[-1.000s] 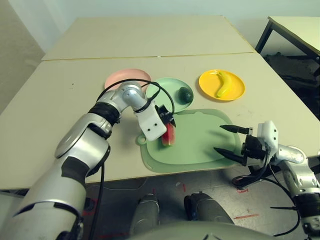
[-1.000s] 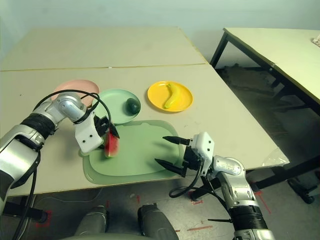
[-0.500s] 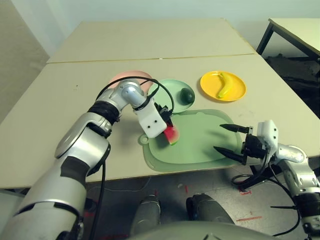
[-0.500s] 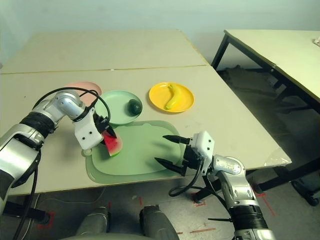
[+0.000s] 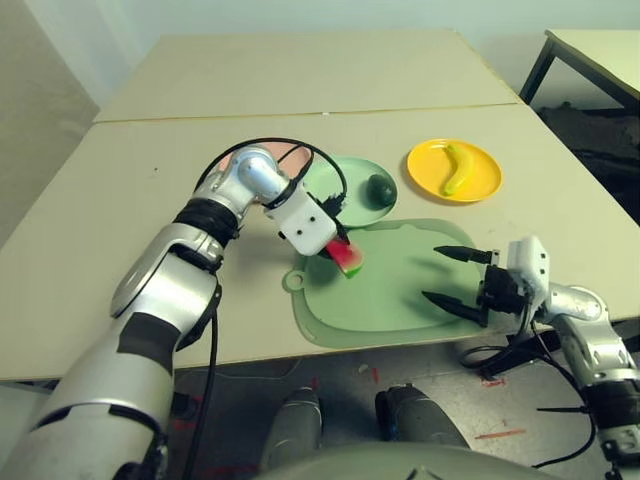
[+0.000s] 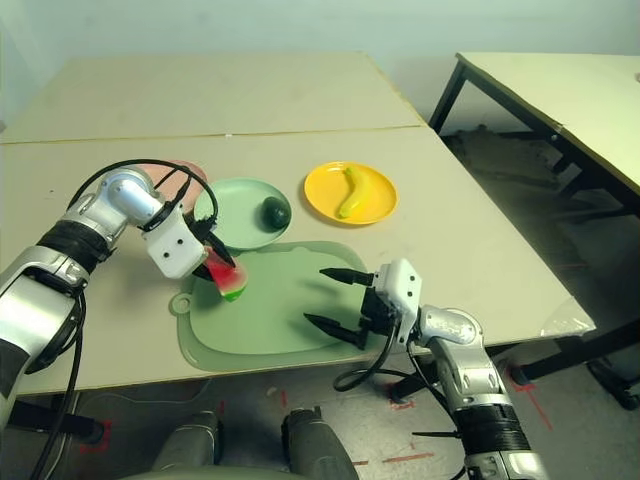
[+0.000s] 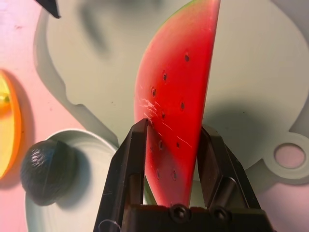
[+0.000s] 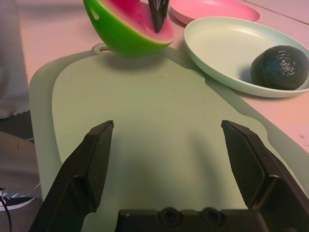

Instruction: Place the fruits into color-matched plates.

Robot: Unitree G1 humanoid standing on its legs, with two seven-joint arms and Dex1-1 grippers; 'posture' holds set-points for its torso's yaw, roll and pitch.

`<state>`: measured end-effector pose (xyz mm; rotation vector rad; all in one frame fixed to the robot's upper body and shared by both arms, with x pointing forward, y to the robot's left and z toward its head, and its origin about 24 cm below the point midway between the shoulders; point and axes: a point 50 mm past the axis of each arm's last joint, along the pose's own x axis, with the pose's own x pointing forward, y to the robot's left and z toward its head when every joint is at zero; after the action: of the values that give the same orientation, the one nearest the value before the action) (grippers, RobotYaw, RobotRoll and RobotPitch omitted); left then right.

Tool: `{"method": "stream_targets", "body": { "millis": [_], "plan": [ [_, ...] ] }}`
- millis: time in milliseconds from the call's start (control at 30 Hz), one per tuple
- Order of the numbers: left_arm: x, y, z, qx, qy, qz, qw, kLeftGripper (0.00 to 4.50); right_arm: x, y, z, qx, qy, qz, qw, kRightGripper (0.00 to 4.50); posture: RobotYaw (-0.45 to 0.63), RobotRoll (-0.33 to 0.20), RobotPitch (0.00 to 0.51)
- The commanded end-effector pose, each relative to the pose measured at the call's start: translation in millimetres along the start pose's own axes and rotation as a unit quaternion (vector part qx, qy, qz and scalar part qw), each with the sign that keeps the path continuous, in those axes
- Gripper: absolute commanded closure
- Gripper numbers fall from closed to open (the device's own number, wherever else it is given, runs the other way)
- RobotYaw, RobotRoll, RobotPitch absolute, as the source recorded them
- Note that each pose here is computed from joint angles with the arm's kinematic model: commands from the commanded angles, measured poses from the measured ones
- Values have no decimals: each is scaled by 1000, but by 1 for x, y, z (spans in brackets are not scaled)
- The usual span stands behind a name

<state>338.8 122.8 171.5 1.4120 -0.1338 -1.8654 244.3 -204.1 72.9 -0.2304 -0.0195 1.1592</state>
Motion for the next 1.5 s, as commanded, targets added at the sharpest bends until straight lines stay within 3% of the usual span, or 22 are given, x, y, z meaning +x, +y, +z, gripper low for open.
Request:
{"method": "stream_targets", "body": {
  "millis": [33,200,367,600,800,967,1333,1500],
  "plan": [
    [-12,3,2,0,8,13,1000,2979,2,-1,-1,8,-4,-15,1000,0,-62,0,63],
    [-36,1,-7,-36,43,55,997,2979,2,-7,1,28,-34,-82,996,0,-37,0,67],
    [-64,-13,-29,-85,152,92,980,2979,6,2,-4,52,-39,-101,993,0,-14,0,69],
    [-101,-26,-56,-148,314,183,920,2980,12,15,-8,72,-42,-98,992,0,-5,0,74],
    [-105,-24,-71,-144,397,266,866,2980,10,12,-5,68,-37,-96,992,0,-10,0,77],
    [-98,-32,-82,-167,432,282,840,2980,9,12,-5,66,-32,-94,993,0,-14,0,80],
    [-75,-63,-98,-212,456,268,821,2980,7,15,-4,68,-27,-93,993,0,-38,0,96],
    [-68,-68,-100,-218,454,267,822,1285,7,17,-4,70,-26,-96,993,0,-41,0,101]
  ]
}}
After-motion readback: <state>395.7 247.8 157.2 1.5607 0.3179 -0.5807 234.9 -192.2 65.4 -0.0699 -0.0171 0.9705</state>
